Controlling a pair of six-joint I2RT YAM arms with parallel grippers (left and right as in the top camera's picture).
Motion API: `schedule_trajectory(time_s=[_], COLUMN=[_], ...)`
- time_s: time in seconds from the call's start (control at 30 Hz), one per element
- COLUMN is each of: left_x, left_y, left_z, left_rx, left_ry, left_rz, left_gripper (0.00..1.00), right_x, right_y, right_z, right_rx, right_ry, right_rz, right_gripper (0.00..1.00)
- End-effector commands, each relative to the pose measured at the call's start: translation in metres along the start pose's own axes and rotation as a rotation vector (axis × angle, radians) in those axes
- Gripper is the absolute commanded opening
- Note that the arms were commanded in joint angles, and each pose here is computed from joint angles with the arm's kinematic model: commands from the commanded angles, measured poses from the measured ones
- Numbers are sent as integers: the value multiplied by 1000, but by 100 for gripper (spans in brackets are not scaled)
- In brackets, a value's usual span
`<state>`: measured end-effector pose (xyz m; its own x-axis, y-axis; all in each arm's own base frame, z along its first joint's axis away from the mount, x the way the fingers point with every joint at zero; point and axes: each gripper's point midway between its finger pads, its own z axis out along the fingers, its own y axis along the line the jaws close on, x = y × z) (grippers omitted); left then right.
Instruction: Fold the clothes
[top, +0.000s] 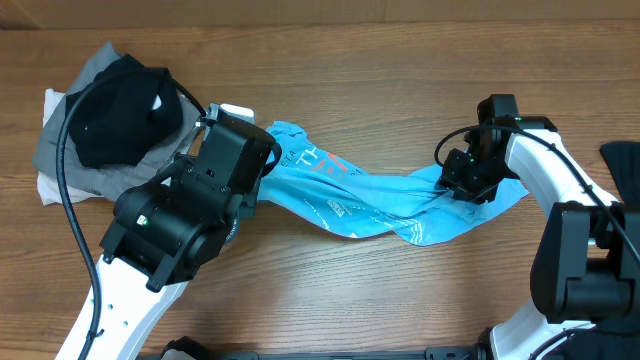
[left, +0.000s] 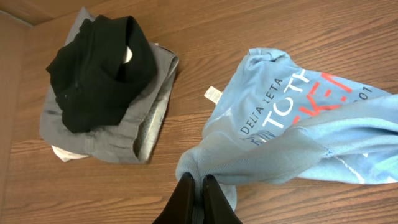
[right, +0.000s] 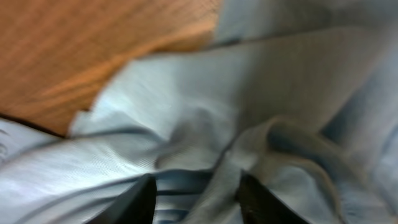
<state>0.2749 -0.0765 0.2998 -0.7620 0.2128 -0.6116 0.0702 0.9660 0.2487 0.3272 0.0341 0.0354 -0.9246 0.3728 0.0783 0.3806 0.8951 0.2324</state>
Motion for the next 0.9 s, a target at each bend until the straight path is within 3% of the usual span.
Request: schedule_trajectory(time_s=[0.0, 0.1, 0.23, 0.47, 0.77, 0.87], left_x=[-9, -9, -9, -9, -11, -15], left_y=[5, 5, 6, 6, 5, 4], left_z=[-12, -12, -12, -12, -12, -13], left_rx=[13, 13, 12, 11, 13, 17], left_ry=[-48, -48, -47, -47, -54, -71], left_rz=[-12, -12, -11, 1, -4, -12], left_gripper=[4, 4, 4, 4, 4, 4], right_x=[-1, 0, 2, -13, -23, -30], right_y=[-8, -8, -11, -18, -19, -10], right_z=[-1, -1, -3, -38, -98, -123], right_rx=[42, 44, 47, 30, -61, -123], right_ry=[-14, -8, 0, -45, -198, -297], right_rz=[11, 19, 29, 81, 111, 44], right_gripper=[37, 18, 4, 4, 4, 4])
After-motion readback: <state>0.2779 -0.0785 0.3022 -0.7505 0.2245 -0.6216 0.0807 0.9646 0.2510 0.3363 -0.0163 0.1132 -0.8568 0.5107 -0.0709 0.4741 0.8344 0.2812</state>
